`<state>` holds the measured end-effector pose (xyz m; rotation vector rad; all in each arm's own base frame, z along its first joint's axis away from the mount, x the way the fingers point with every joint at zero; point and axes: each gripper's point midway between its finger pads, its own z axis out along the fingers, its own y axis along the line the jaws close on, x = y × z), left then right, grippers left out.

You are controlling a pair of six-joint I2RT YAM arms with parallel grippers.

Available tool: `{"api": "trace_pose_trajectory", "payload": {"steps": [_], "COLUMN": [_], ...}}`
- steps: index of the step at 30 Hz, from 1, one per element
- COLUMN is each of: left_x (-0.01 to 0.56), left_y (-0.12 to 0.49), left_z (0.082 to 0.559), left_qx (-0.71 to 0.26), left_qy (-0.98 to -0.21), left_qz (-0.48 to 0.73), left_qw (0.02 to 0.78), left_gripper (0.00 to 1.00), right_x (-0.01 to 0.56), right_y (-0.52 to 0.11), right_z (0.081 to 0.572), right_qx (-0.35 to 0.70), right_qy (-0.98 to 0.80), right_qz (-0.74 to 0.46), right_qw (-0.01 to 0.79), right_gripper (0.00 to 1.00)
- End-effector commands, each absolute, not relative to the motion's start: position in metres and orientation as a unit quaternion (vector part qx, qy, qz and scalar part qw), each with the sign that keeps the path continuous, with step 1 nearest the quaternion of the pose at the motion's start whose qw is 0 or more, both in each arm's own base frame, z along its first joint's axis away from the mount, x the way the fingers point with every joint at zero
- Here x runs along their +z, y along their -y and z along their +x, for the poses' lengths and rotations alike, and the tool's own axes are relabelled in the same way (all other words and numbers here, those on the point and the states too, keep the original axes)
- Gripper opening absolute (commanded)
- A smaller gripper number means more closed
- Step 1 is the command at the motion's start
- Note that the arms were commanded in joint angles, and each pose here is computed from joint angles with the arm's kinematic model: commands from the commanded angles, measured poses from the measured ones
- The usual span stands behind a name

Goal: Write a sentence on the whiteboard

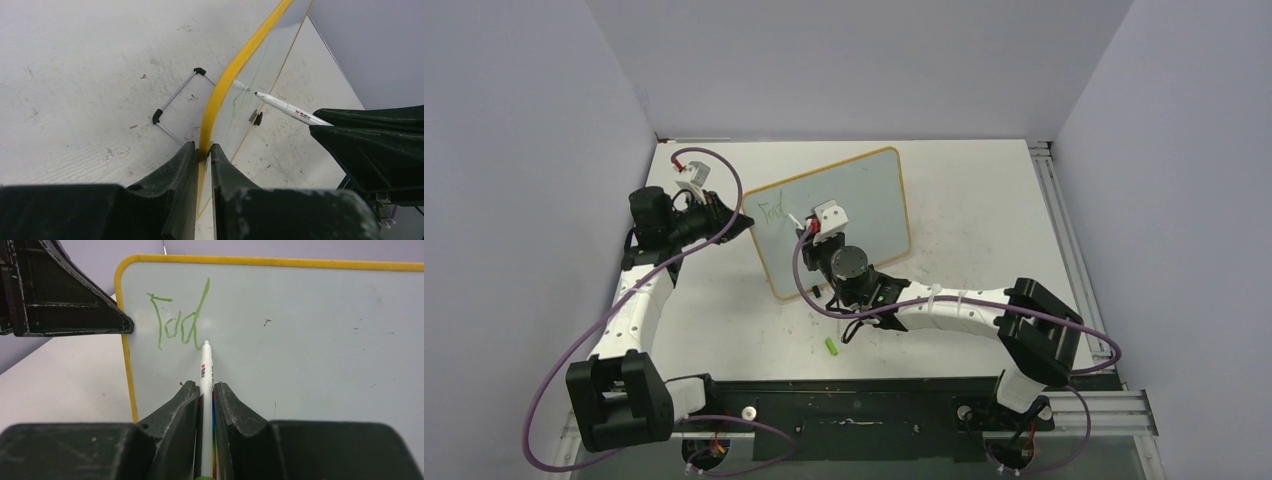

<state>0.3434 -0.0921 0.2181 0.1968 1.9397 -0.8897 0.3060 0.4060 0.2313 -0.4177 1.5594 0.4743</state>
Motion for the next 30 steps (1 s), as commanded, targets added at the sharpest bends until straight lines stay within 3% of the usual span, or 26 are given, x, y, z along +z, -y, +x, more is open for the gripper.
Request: {"api": "trace_pose_trajectory", "payload": {"steps": [1,30], "left_x": [0.233,0.233], "left_y": [0.094,0.094], "left_z": [0.342,0.342], "left_qx": [-0.362,-0.362], "left_qy": [-0.788,-0.788], "left_qz": [0.091,0.094], "left_qw": [0.490,0.490], "left_gripper": [0.00,0.00], "right_x": [0.276,0.261], "right_y": [-0.394,-0.413], "right_z": [0.303,0.315], "right_qx": [0.223,0.223], "right_qy": [-0.662,-0.667], "right_qz": [-0.157,-0.183], "right_qw": [0.698,0.687], "right_gripper": [0.05,0.05]}}
